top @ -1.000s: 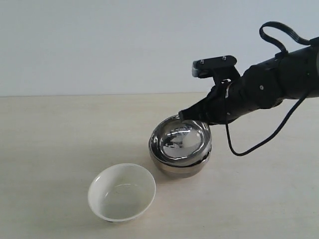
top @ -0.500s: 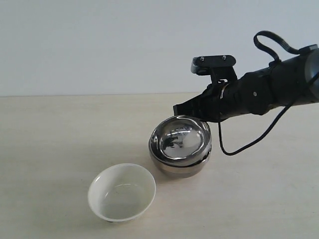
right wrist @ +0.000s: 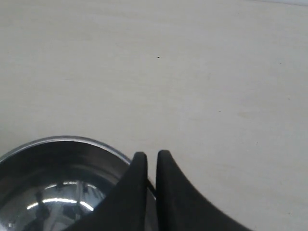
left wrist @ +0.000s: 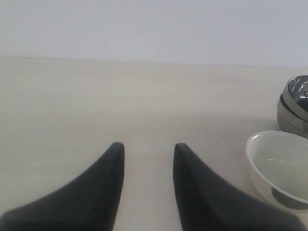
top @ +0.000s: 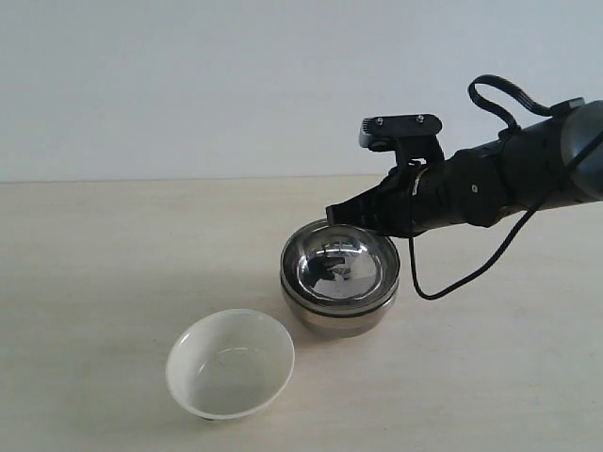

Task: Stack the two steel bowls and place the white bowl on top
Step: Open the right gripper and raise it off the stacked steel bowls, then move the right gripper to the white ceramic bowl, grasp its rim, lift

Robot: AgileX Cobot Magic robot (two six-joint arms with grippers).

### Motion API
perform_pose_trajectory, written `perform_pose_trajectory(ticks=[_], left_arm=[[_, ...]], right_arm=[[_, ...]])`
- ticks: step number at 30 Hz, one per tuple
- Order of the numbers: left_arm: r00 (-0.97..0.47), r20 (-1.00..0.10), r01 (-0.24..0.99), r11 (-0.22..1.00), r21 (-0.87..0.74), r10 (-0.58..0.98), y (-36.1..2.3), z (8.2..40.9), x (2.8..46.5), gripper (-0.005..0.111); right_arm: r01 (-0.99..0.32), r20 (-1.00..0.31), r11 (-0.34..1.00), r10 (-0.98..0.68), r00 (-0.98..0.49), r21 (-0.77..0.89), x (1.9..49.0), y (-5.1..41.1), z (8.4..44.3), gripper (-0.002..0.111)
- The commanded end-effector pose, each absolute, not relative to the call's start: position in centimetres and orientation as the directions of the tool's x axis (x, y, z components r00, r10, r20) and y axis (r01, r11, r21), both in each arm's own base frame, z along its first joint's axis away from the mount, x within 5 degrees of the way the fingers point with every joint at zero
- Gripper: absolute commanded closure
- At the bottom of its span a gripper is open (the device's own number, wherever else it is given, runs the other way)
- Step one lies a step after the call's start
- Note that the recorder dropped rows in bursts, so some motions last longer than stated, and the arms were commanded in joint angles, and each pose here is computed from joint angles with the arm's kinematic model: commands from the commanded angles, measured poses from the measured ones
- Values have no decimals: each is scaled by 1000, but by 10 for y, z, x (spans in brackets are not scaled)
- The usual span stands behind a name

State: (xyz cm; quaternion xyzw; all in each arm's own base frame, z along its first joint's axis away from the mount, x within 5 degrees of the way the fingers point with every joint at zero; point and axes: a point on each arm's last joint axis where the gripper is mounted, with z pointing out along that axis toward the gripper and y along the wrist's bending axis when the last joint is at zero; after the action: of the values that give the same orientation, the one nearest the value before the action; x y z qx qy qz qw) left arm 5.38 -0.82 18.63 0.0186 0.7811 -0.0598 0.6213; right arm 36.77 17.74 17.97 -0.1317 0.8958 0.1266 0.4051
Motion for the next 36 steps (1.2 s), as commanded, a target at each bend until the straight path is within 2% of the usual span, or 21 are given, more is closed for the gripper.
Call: perform_pose_trajectory(ticks=[1,9,17,23,24,27,29,30,34,35,36], left_arm=[[-228,-973,102,993,-67,-42,-8,185,54,74],[-228,-973,102,993,-67,-42,-8,185,54,74],[-228,-973,102,993,-67,-42,-8,185,54,74],[-228,-973,102,993,-67,-42,-8,185,54,74],[-228,-973,102,993,-67,-42,-8,185,54,74],[-228,-973,102,993,-67,-42,-8,185,54,74],[-228,-973,102,993,-67,-42,-8,185,54,74],[-228,-973,102,993,-67,-42,-8,185,54,74],[-228,-973,102,993,-67,-42,-8,185,54,74],[-228,-973,102,993,-67,-42,-8,185,54,74],[-228,-973,102,993,-67,-42,-8,185,54,74]], right_arm=[[-330,-737,936,-137,-662,122,366,177,175,108],[-327,-720,938,-145,-678,119,365,176,172,108],[-326,-756,936,-117,-644,134,364,176,189,108],[-334,-797,932,-94,-597,140,352,170,232,108],[-354,-804,928,-120,-582,118,343,168,250,108],[-465,-749,885,-300,-591,13,313,174,270,106],[-502,-725,864,-337,-600,13,299,183,275,98],[-523,-717,852,-350,-603,23,293,190,275,90],[-684,-676,730,-506,-536,-4,260,229,271,49],[-720,-659,694,-544,-520,-5,248,241,267,42],[-751,-645,661,-575,-503,-4,237,252,264,42]])
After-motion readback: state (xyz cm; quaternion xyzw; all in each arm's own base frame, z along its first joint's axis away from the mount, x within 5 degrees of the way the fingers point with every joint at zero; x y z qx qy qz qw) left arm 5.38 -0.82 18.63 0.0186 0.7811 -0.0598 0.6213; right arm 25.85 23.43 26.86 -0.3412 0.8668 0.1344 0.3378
